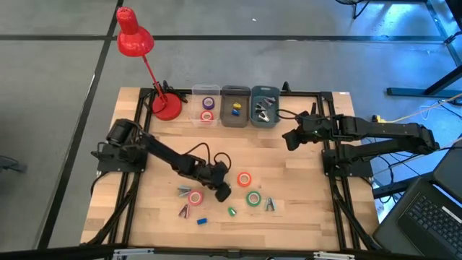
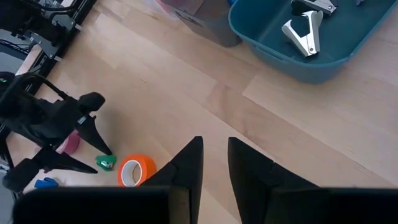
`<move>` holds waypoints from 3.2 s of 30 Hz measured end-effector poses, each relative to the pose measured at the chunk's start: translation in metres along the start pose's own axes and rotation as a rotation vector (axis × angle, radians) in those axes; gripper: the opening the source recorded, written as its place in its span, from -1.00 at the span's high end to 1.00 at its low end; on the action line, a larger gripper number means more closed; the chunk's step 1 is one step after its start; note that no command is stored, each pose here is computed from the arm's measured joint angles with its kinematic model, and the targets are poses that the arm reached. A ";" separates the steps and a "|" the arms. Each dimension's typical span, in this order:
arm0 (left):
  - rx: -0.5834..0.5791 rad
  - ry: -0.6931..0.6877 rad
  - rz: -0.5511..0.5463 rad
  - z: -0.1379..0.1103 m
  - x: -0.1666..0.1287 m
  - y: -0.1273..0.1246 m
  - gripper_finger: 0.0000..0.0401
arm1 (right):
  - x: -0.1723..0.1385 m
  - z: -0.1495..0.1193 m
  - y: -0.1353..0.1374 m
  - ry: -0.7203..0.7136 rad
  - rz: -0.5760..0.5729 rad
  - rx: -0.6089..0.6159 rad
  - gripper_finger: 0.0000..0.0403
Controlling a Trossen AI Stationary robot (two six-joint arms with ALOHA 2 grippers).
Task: Pick and place Stapler, Stapler remover, tape
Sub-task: Put the top green stapler into the black bin, then put the pink tape into the transparent bin
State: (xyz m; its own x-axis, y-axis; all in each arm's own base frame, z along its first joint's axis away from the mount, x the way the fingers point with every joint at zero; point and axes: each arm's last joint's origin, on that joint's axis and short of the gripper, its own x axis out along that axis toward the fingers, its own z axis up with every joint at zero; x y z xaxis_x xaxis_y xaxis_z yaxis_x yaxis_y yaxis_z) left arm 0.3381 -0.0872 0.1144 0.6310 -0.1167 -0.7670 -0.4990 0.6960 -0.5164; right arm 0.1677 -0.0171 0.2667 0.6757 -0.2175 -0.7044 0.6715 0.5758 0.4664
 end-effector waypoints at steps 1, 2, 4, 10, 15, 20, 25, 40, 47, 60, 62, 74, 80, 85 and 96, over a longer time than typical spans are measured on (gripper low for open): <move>-0.003 -0.016 0.010 0.000 0.001 0.000 0.08 | 0.000 0.000 0.000 0.000 0.000 0.000 0.62; -0.005 -0.030 0.018 0.000 0.002 0.001 0.10 | 0.000 0.000 0.000 0.000 0.000 0.000 0.62; 0.012 -0.047 0.031 0.001 0.002 0.001 0.15 | 0.000 0.000 0.000 0.000 0.000 0.000 0.62; 0.171 -0.031 0.092 -0.002 0.002 0.006 0.58 | 0.000 0.000 0.000 0.002 0.002 -0.003 0.62; 0.226 -0.036 0.093 -0.003 0.002 0.006 0.69 | 0.000 0.000 0.000 0.002 0.002 -0.003 0.62; 0.225 -0.083 0.044 0.002 0.001 0.001 0.69 | 0.000 0.000 0.000 0.002 0.002 -0.003 0.62; 0.247 -0.150 -0.013 0.011 -0.002 -0.003 0.69 | 0.000 0.000 0.000 0.002 0.003 -0.003 0.62; 0.328 -0.364 -0.047 0.102 -0.055 0.028 0.69 | 0.000 0.000 0.000 0.005 -0.001 -0.005 0.62; 0.475 -0.427 0.077 0.195 -0.100 0.069 0.69 | 0.000 0.000 0.000 0.005 -0.002 -0.005 0.62; 0.433 -0.438 0.313 0.295 -0.172 0.169 0.69 | 0.000 0.005 -0.001 -0.128 -0.082 -0.059 0.62; 0.428 -0.401 0.295 0.296 -0.160 0.179 0.69 | 0.000 0.006 -0.001 -0.134 -0.084 -0.058 0.62; 0.434 -0.198 0.251 0.281 -0.089 0.193 0.69 | 0.000 0.007 -0.003 -0.138 -0.093 -0.065 0.62; 0.416 -0.147 0.275 0.275 -0.074 0.199 0.69 | 0.000 0.007 -0.003 -0.137 -0.094 -0.065 0.62; 0.404 -0.155 0.273 0.276 -0.074 0.198 0.31 | 0.000 0.007 -0.003 -0.137 -0.094 -0.066 0.62; 0.264 -0.150 0.115 0.273 -0.106 0.175 -0.19 | 0.000 0.006 -0.002 -0.113 -0.078 -0.091 0.62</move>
State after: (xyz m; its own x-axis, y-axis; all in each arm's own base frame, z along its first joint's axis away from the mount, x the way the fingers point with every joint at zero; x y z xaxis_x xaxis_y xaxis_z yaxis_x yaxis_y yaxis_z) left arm 0.3463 0.2407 0.2089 0.6697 0.0648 -0.7398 -0.4125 0.8608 -0.2981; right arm 0.1681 -0.0235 0.2686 0.6560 -0.3488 -0.6694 0.6965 0.6215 0.3587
